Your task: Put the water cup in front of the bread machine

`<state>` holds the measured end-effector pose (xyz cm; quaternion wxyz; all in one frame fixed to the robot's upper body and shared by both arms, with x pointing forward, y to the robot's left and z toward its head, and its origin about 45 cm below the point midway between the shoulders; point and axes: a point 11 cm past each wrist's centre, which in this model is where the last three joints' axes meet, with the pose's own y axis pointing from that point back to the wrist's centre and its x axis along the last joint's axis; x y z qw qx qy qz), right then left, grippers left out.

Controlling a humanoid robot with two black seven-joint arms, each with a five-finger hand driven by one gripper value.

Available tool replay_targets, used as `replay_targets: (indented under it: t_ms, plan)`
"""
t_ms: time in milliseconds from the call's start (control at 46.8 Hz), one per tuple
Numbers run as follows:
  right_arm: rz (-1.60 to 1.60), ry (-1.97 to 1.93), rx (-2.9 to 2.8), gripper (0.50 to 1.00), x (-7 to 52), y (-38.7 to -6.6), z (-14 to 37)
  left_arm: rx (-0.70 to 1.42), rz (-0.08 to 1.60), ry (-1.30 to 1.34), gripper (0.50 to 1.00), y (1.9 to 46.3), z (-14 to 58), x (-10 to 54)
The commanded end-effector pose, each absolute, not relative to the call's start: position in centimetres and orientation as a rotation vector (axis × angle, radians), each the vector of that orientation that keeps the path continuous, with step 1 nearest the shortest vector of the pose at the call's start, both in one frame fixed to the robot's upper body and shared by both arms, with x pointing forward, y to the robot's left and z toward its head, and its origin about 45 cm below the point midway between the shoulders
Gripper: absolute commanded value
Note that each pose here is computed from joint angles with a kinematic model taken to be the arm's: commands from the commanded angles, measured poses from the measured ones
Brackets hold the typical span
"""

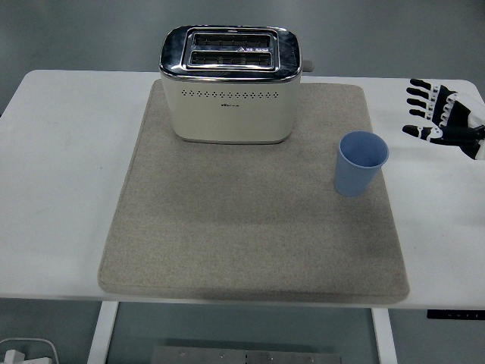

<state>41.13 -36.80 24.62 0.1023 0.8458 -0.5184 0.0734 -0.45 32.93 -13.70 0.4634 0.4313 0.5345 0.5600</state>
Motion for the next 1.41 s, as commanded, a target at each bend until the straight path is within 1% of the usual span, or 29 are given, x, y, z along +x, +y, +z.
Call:
replay_targets:
  t_ms: [0, 256, 427, 791, 1261, 1389]
  plan:
    - [0.252, -1.480, 2.510, 0.950, 39.9, -36.9, 24.1, 1.061, 1.377, 1.313, 1.000, 32.9, -13.7, -0.4]
    - [0.336, -1.349, 2.543, 0.950, 37.7, -35.9, 23.1, 1.059, 1.376, 1.314, 1.000, 32.9, -13.7, -0.4]
    - [0.396, -1.289, 2.504, 0.950, 37.2, -35.3, 22.0, 1.059, 1.376, 1.314, 0.999, 32.9, -13.7, -0.4]
    - [0.361, -1.280, 2.519, 0.950, 37.4, -32.2, 19.8, 1.062, 1.378, 1.313, 0.999, 33.0, -13.7, -0.5]
    - [0.302, -1.297, 2.517, 0.950, 38.3, -30.0, 18.4, 1.061, 1.377, 1.313, 0.999, 32.9, -13.7, -0.4]
    - [0.282, -1.288, 2.538, 0.950, 38.4, -28.8, 18.1, 1.061, 1.377, 1.313, 0.999, 32.9, -13.7, -0.4]
